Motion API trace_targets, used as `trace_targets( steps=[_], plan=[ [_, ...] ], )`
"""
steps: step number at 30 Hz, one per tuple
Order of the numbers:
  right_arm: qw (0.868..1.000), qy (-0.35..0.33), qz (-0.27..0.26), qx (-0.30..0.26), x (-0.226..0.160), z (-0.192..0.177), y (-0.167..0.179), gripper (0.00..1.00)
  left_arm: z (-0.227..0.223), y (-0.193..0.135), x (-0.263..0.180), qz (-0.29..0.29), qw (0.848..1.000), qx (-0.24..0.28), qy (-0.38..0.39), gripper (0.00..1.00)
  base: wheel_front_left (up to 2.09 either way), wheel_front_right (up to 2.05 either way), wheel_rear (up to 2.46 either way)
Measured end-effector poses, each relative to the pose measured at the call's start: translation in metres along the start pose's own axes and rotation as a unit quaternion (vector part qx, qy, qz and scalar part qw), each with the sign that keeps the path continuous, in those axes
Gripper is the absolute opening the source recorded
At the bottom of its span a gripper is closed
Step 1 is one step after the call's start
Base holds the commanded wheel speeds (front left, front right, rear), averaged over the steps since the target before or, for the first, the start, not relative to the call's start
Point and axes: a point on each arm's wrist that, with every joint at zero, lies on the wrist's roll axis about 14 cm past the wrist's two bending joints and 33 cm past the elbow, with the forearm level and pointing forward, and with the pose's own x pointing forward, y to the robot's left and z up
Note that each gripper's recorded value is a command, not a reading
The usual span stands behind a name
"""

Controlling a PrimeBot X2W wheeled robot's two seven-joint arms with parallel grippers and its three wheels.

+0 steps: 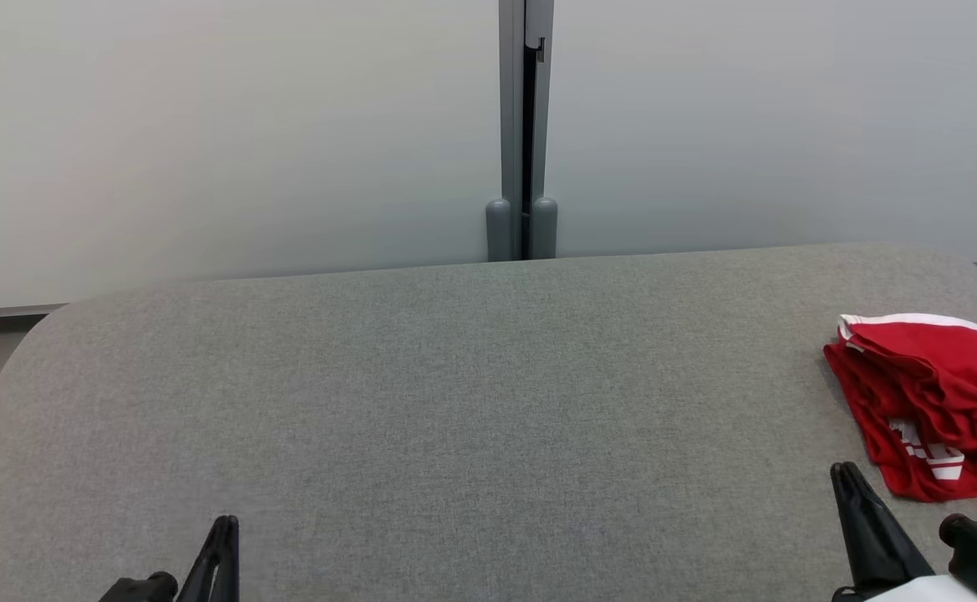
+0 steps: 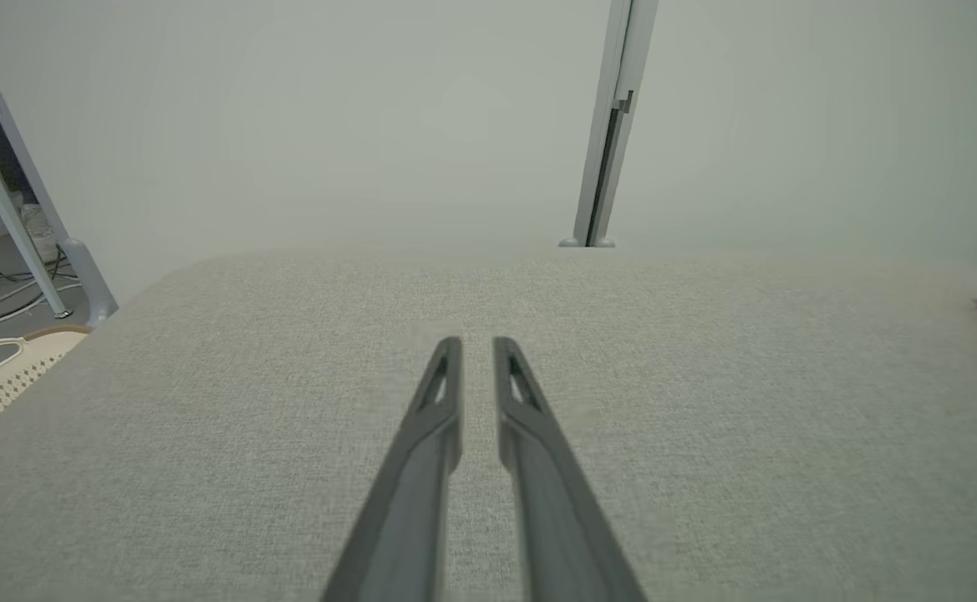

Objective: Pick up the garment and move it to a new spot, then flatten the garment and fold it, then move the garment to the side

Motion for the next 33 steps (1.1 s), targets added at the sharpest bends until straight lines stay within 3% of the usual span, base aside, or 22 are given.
trace_targets(
  steps=[14,33],
  plan=[
    [0.992,0.002,-0.008,0.128,0.007,-0.006,-0.005,0.0,-0.011,0.006,0.007,0.019,0.991,-0.126,0.036,0.0,0.0,0.0,0.0],
    [0.962,-0.014,-0.015,0.272,0.02,-0.002,-0.014,0.0,-0.007,0.009,0.024,0.025,0.96,-0.275,0.043,0.0,0.0,0.0,0.0]
  ],
)
